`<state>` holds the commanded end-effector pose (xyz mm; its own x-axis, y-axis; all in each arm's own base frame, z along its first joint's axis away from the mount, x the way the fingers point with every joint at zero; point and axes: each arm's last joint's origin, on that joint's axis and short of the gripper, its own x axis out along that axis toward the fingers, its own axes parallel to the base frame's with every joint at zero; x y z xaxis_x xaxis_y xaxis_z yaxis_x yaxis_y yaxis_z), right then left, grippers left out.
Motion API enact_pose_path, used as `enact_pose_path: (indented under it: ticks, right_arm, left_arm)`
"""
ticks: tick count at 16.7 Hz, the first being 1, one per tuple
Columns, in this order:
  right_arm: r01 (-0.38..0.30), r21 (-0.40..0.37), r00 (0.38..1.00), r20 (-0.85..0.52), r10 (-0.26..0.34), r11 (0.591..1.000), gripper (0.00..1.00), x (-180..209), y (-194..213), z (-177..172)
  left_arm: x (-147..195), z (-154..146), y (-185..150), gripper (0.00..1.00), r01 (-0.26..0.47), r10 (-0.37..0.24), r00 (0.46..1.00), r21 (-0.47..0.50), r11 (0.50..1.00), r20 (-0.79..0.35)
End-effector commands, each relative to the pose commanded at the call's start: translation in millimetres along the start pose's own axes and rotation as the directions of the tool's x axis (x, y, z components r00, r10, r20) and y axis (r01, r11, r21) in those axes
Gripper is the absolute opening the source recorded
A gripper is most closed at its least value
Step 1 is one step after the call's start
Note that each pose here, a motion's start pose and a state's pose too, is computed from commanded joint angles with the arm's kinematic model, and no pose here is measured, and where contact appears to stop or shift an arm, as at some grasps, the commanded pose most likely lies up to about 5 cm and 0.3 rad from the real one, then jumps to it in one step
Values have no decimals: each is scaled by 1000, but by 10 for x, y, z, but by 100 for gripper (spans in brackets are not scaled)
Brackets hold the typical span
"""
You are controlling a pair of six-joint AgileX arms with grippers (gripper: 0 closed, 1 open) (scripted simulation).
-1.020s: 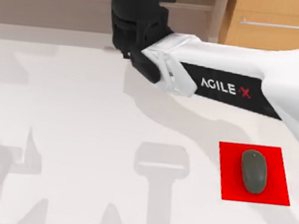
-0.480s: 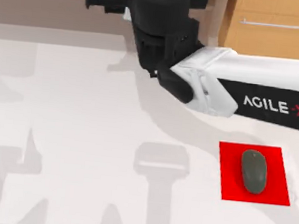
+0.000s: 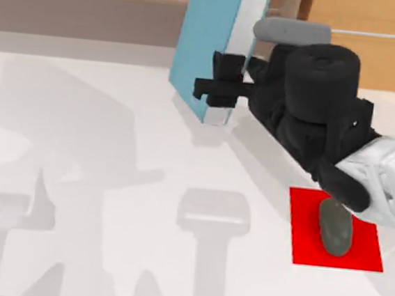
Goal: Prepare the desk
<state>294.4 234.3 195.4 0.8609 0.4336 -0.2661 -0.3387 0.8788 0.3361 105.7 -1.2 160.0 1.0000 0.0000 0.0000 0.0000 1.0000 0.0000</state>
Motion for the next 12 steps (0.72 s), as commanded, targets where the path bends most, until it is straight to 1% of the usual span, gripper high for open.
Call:
enact_pose_path:
  ticks: [1,3,5,6,7,9,10,12]
  right_arm:
    - [4,49,999,-41,-2,999,0,-84,-178,-65]
    - [34,167,994,-107,-16,985,0,-244,-549,-161]
    - [84,302,989,-140,-43,950,0,-395,-927,-194]
    - [110,373,988,-143,-60,921,0,-465,-1116,-184]
    - [134,444,987,-138,-80,886,0,-534,-1304,-157]
    - [169,580,986,-105,-133,797,0,-664,-1685,-59]
    - [176,642,983,-82,-162,746,0,-734,-1873,0]
    - [169,749,974,-27,-225,640,0,-869,-2246,146]
  left_arm:
    - [0,0,0,100,0,0,1000,0,1000,0]
    - [0,0,0,100,0,0,1000,0,1000,0]
    - [0,0,0,100,0,0,1000,0,1000,0]
    - [0,0,0,100,0,0,1000,0,1000,0]
    - [0,0,0,100,0,0,1000,0,1000,0]
    - [0,0,0,100,0,0,1000,0,1000,0]
    - [0,0,0,100,0,0,1000,0,1000,0]
    - [0,0,0,100,0,0,1000,0,1000,0]
